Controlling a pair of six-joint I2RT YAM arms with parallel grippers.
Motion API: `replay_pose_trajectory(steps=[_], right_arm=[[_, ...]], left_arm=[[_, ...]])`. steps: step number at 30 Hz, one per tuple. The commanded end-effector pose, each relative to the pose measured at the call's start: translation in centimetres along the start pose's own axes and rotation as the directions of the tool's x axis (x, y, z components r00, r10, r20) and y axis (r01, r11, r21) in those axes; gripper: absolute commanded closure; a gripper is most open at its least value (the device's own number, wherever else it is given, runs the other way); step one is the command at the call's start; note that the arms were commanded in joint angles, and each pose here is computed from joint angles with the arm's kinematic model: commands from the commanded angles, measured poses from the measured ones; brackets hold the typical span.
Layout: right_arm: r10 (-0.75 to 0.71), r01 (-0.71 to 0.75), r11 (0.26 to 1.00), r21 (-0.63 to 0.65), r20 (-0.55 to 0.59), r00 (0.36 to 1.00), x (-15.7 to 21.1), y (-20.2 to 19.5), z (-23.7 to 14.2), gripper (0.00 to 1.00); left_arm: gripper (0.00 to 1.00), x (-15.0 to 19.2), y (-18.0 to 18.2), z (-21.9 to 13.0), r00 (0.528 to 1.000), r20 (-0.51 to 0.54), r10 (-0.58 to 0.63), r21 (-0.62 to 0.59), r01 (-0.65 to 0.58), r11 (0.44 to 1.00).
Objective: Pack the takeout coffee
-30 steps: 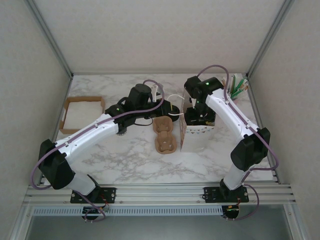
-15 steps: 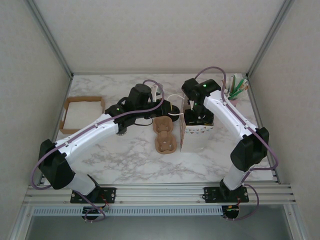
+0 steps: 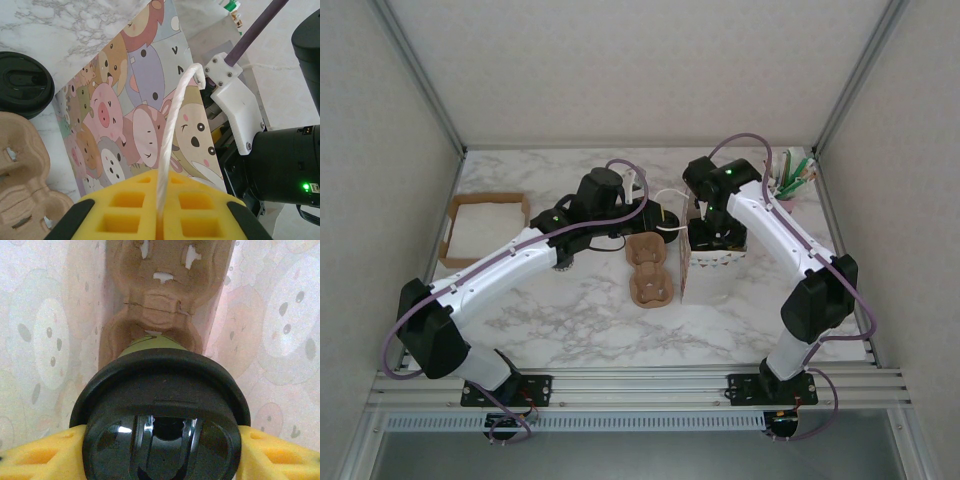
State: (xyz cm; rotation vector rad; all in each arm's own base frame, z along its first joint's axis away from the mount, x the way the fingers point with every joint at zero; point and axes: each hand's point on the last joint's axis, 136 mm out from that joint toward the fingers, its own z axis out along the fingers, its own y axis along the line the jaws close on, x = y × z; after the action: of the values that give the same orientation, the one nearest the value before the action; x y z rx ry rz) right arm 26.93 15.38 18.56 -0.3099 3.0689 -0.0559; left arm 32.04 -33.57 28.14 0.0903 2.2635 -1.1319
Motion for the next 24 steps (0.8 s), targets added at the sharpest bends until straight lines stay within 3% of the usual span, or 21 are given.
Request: replay_pose_trajectory(steps=[1,24], right_arm=[[0.004,-0.004,1.000,0.003,0.006,1.000,0.70,-0.17,-0.36,0.36],[0.002,-0.003,1.000,-0.021,-0.015,1.000,0.69,0.44,0.05,0.36]], left_arm=[[0.91,-0.94,-0.32,-0.64,1.000,0.028,0.012,-0.005,-0.012,1.000],[0.91,-0.98,-0.36,-0.65,0.999,0.028,0.014,-0.006,-0.014,1.000]])
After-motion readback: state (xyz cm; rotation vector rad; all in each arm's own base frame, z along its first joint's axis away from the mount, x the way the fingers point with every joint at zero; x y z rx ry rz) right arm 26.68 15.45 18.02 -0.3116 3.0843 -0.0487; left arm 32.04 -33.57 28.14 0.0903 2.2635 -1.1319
